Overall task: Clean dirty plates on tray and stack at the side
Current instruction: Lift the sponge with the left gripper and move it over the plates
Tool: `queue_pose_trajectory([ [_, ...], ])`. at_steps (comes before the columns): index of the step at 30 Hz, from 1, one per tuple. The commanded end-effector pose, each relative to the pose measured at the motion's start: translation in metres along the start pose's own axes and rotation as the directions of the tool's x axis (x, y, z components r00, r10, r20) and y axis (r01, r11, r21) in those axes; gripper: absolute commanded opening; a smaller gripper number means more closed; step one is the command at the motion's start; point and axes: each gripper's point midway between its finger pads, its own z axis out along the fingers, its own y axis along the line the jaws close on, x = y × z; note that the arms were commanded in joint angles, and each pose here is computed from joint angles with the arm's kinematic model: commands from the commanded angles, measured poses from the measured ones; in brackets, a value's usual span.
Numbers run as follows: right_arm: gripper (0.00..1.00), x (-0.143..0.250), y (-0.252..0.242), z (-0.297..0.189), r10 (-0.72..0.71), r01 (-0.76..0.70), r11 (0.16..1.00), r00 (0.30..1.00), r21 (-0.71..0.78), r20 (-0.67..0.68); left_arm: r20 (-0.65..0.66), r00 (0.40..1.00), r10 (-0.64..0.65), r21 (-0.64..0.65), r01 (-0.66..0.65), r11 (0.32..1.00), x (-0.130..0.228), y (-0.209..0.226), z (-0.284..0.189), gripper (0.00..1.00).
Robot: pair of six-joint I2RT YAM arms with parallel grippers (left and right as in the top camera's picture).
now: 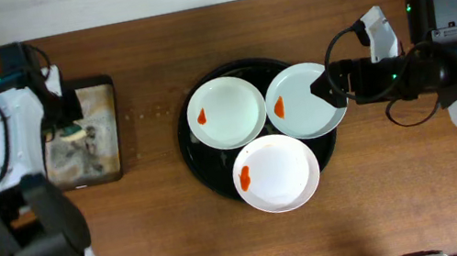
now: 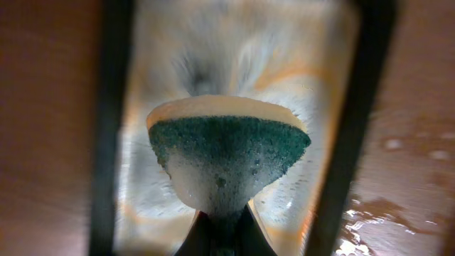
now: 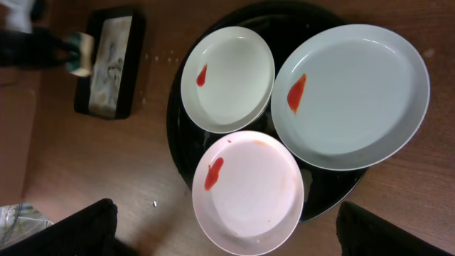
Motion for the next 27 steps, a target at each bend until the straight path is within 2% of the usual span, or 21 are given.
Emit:
queue_pose_trajectory([
  [1, 0.99, -0.006, 0.006, -0.009, -0.009, 0.009, 1.000, 0.999, -0.009, 0.032, 0.083, 0.996, 0.022, -0.003, -0.022, 1.000, -0.014, 0.001, -0.035, 0.00],
  [5, 0.99, -0.006, 0.006, -0.009, -0.009, 0.009, 1.000, 0.999, -0.009, 0.032, 0.059, 0.998, 0.023, 0.013, -0.024, 1.000, -0.008, -0.002, -0.034, 0.00],
  [8, 0.99, -0.006, 0.006, -0.009, -0.007, 0.007, 1.000, 1.000, -0.009, 0.030, 0.061, 0.998, 0.035, 0.120, -0.042, 0.992, -0.006, -0.021, -0.039, 0.00],
  [11, 0.99, -0.006, 0.006, -0.009, -0.007, 0.007, 1.000, 1.000, -0.009, 0.030, 0.117, 0.990, 0.078, 0.341, -0.114, 0.933, -0.008, -0.068, -0.061, 0.00],
  [16, 0.99, -0.003, 0.002, -0.003, 0.036, -0.036, 0.999, 0.999, -0.008, 0.011, 0.189, 0.965, 0.180, 0.425, -0.246, 0.871, -0.003, -0.133, -0.095, 0.00],
  [19, 0.99, 0.001, -0.004, 0.007, 0.073, -0.073, 0.997, 0.997, -0.006, -0.023, 0.234, 0.929, 0.285, 0.512, -0.367, 0.776, 0.013, -0.202, -0.113, 0.00],
  [23, 0.99, 0.006, -0.003, 0.027, 0.080, -0.082, 0.997, 0.993, -0.013, -0.088, 0.261, 0.872, 0.413, 0.470, -0.489, 0.735, 0.033, -0.263, -0.111, 0.00],
  [27, 0.99, 0.014, -0.003, 0.053, 0.113, -0.113, 0.994, 0.979, 0.007, -0.168, 0.224, 0.855, 0.468, 0.460, -0.516, 0.723, 0.054, -0.304, -0.093, 0.00],
])
